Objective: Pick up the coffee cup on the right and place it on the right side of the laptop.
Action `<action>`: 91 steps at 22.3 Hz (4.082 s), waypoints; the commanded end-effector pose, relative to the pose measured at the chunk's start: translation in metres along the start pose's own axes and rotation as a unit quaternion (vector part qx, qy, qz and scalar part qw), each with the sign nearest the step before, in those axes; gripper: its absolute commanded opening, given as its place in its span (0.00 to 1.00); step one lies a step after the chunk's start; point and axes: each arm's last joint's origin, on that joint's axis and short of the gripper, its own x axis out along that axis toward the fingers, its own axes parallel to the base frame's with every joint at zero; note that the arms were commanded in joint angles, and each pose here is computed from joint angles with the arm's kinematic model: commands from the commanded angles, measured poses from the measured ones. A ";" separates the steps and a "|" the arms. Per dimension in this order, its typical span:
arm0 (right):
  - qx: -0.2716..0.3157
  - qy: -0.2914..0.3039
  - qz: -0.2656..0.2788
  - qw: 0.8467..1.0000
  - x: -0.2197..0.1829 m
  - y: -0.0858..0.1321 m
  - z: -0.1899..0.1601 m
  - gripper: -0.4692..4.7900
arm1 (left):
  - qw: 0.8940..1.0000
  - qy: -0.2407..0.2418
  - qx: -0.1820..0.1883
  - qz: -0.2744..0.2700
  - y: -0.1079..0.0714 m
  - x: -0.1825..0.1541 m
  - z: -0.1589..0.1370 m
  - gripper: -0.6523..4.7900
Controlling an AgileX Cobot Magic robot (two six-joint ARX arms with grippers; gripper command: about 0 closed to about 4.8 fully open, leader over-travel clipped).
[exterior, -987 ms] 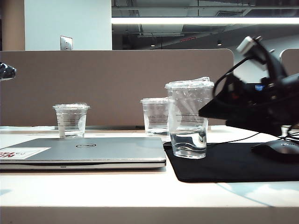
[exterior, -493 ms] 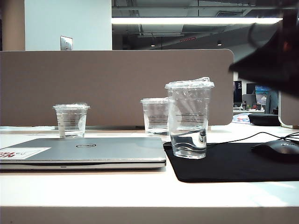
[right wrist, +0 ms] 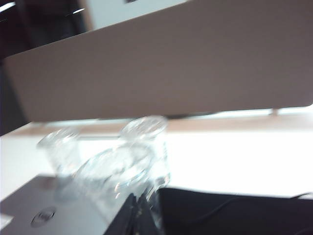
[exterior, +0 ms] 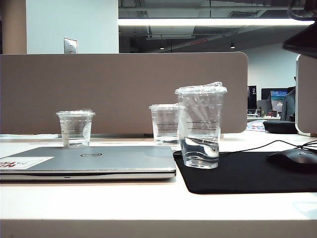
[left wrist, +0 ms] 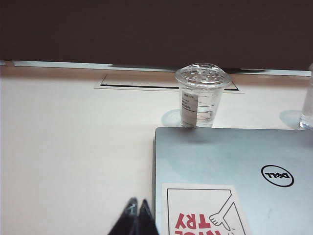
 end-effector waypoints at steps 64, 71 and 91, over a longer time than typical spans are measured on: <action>-0.097 0.021 -0.190 0.977 -0.065 -0.034 -0.002 0.08 | 1.000 -0.005 0.001 0.001 0.000 0.000 0.002 0.11; -0.100 0.023 -0.180 0.978 -0.064 -0.033 -0.003 0.08 | 1.000 -0.005 0.001 0.000 0.000 0.000 0.002 0.11; -0.099 0.023 -0.181 0.978 -0.064 -0.033 -0.003 0.08 | 1.000 -0.005 0.001 0.000 0.000 0.000 0.002 0.11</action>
